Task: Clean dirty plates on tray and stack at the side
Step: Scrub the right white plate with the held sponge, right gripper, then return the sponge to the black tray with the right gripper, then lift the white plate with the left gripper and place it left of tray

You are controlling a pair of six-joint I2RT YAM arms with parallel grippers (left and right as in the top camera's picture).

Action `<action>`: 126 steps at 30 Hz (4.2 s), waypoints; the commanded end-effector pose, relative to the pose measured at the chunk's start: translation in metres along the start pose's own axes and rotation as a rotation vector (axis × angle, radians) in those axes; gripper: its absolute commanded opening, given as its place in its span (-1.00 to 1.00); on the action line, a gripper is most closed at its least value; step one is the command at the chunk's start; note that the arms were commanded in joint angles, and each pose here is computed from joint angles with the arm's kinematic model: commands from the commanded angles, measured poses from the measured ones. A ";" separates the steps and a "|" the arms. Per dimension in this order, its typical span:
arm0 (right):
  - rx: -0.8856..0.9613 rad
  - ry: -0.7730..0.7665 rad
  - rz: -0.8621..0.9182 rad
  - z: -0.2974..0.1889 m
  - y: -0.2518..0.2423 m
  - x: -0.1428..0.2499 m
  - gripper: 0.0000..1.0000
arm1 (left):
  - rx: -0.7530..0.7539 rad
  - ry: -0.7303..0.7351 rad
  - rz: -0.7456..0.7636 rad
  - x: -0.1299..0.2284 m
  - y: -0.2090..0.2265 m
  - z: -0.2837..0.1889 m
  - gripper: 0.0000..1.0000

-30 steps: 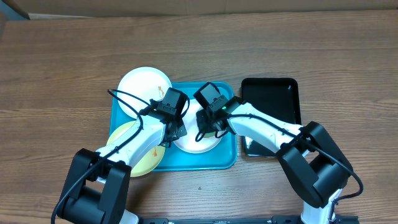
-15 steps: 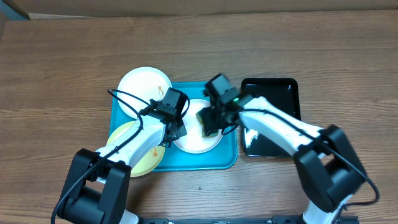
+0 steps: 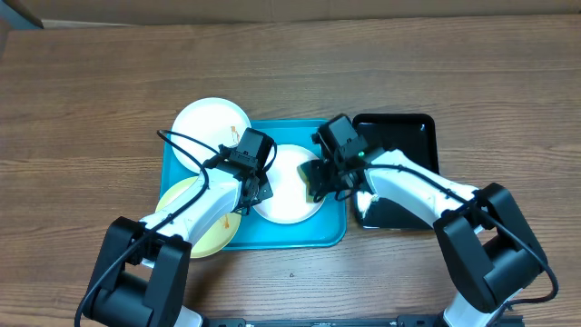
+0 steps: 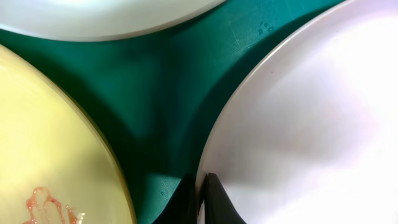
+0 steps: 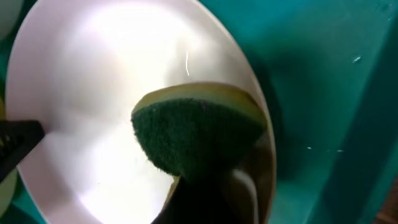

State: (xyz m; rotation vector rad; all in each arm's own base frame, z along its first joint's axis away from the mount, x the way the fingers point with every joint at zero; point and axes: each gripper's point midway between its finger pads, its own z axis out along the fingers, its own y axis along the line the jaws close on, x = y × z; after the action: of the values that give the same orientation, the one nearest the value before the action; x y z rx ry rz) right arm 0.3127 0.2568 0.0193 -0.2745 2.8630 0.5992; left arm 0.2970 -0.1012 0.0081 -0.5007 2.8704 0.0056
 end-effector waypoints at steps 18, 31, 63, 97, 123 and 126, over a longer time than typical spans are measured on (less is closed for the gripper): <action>-0.033 0.034 0.087 0.018 -0.004 0.031 -0.93 | -0.041 0.010 0.010 0.005 0.010 0.007 -0.92; -0.108 0.018 0.069 0.028 0.034 0.044 -0.93 | -0.034 0.008 0.010 0.004 0.008 0.007 -0.92; 0.165 -0.093 0.365 -0.105 -0.154 -0.011 -0.93 | -0.022 0.007 0.011 0.003 0.006 0.007 -0.92; 0.282 -0.009 0.391 -0.089 -0.178 0.030 1.00 | -0.052 -0.205 0.154 -0.049 0.009 -0.086 -0.92; 0.280 -0.019 0.389 -0.089 -0.178 0.027 1.00 | -0.391 -0.865 0.559 -0.046 -0.041 -0.223 -0.92; 0.280 -0.019 0.389 -0.089 -0.178 0.027 1.00 | -0.444 -0.963 0.571 -0.040 -0.046 -0.242 -0.92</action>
State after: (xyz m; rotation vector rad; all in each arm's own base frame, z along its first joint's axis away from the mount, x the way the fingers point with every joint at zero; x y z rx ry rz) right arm 0.3097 0.0567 0.0241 0.3479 2.9625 0.2591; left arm 0.2969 -0.1478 0.2142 0.3001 2.1122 0.6336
